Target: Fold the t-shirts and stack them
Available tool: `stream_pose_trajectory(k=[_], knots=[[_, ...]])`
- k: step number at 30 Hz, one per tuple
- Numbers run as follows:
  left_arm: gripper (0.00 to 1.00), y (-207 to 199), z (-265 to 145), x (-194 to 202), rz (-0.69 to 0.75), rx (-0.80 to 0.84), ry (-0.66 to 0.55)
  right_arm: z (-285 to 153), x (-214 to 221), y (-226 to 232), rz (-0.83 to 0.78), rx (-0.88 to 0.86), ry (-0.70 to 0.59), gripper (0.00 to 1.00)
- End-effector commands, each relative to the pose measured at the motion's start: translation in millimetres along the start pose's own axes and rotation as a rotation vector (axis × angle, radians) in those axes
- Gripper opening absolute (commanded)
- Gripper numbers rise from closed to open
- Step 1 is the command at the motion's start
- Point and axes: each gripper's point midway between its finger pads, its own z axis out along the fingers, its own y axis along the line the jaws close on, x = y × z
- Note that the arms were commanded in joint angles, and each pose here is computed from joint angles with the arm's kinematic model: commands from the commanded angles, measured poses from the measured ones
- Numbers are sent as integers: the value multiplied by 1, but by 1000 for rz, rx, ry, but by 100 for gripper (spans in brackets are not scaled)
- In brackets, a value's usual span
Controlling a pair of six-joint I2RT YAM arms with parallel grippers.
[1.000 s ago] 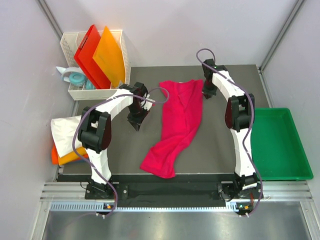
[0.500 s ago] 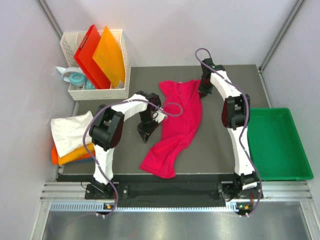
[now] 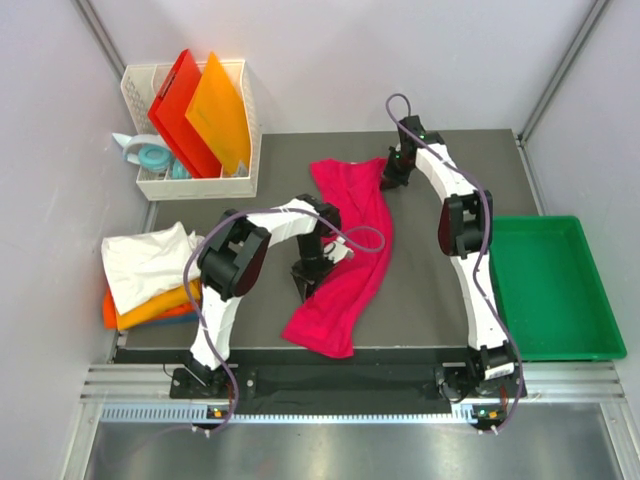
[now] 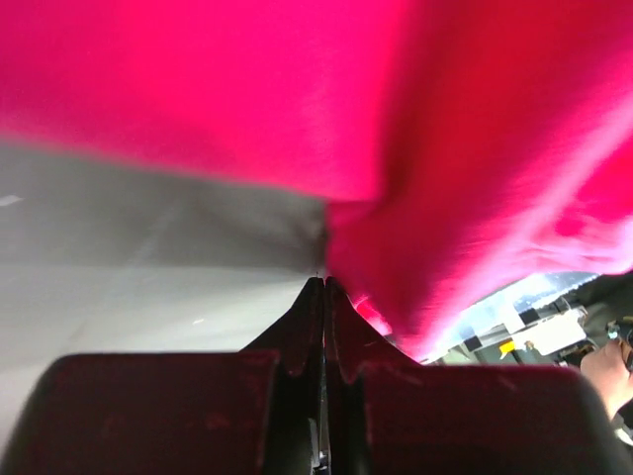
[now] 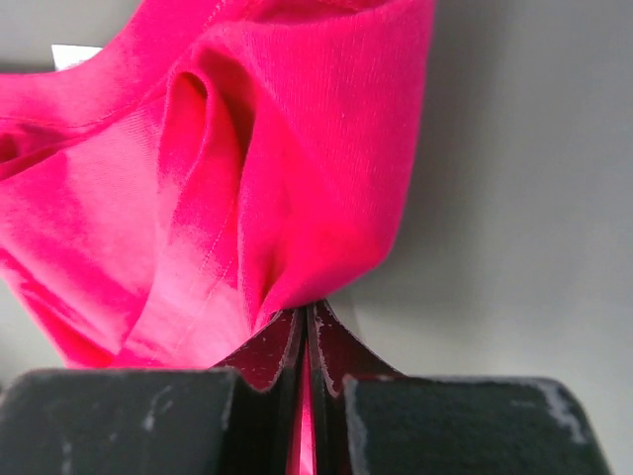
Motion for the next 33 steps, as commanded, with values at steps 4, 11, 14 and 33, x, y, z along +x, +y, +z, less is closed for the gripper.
stream_pose_trajectory(k=[4,11,14,33], knots=[[0,-29,-3,-27,-3,116,-36,33,23,29,-9,-155,89,0],[0,9,-37,-57,-16,-106,-197,-19,-21,32,-43,-136,-100,0],[0,31,-88,-65,-29,-196,-341,-77,-53,41,-28,-157,-240,1],[0,86,-161,-164,-38,-177,-813,-239,53,20,-231,94,-557,0]])
